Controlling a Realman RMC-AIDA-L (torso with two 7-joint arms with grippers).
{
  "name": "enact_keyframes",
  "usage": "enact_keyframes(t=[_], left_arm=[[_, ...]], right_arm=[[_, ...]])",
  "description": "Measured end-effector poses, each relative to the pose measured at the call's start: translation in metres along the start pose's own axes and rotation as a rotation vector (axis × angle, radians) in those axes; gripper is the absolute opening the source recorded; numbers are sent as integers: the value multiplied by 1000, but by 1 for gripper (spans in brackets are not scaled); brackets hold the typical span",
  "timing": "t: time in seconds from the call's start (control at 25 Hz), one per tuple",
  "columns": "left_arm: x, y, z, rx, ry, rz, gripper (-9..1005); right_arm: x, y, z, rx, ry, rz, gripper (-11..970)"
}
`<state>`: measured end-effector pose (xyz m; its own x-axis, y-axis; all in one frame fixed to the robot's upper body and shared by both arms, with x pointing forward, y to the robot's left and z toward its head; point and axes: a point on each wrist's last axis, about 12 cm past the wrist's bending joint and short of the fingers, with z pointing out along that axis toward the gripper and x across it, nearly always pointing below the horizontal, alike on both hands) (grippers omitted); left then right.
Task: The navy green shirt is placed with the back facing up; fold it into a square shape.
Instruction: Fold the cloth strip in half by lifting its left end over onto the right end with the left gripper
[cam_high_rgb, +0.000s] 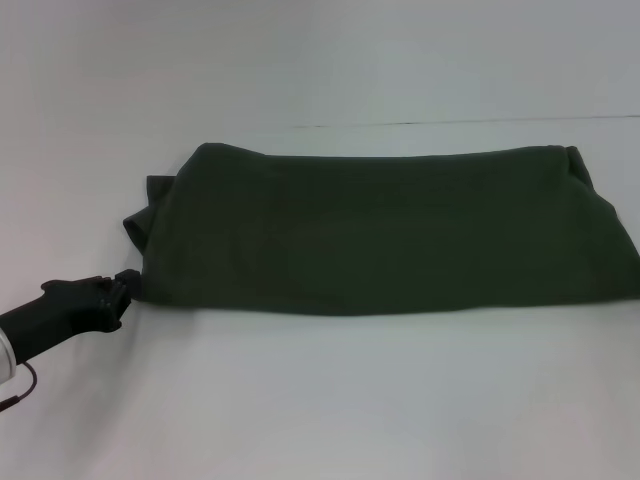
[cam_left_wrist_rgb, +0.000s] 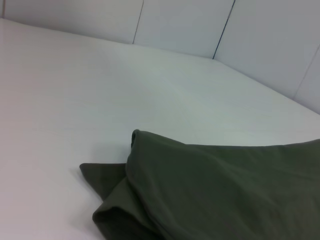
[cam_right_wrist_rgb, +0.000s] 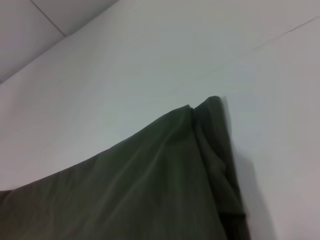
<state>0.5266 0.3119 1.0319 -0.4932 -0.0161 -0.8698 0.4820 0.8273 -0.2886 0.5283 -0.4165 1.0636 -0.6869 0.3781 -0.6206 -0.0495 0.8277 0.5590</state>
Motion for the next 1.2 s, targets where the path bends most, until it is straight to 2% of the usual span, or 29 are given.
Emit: enact_keyframes(t=[0.36,0.64,1.08,1.16,1.2], left_arm=[[-3,-1,2,6,0,8,2],[-3,0,3,2,0,9,1],[-4,0,3,0,-3,8,2],[-4,0,3,-1,-4,7,2],[-4,1,3,-2,-4,7,2]], right_arm=[[2,8,18,-5,42,-18,629],[2,10,20,-8,43,-19,627],[1,11,19,-23,46,-33,438],[2,10,18,-22,43,-31,205],[2,10,17,-21,41,-30,174]])
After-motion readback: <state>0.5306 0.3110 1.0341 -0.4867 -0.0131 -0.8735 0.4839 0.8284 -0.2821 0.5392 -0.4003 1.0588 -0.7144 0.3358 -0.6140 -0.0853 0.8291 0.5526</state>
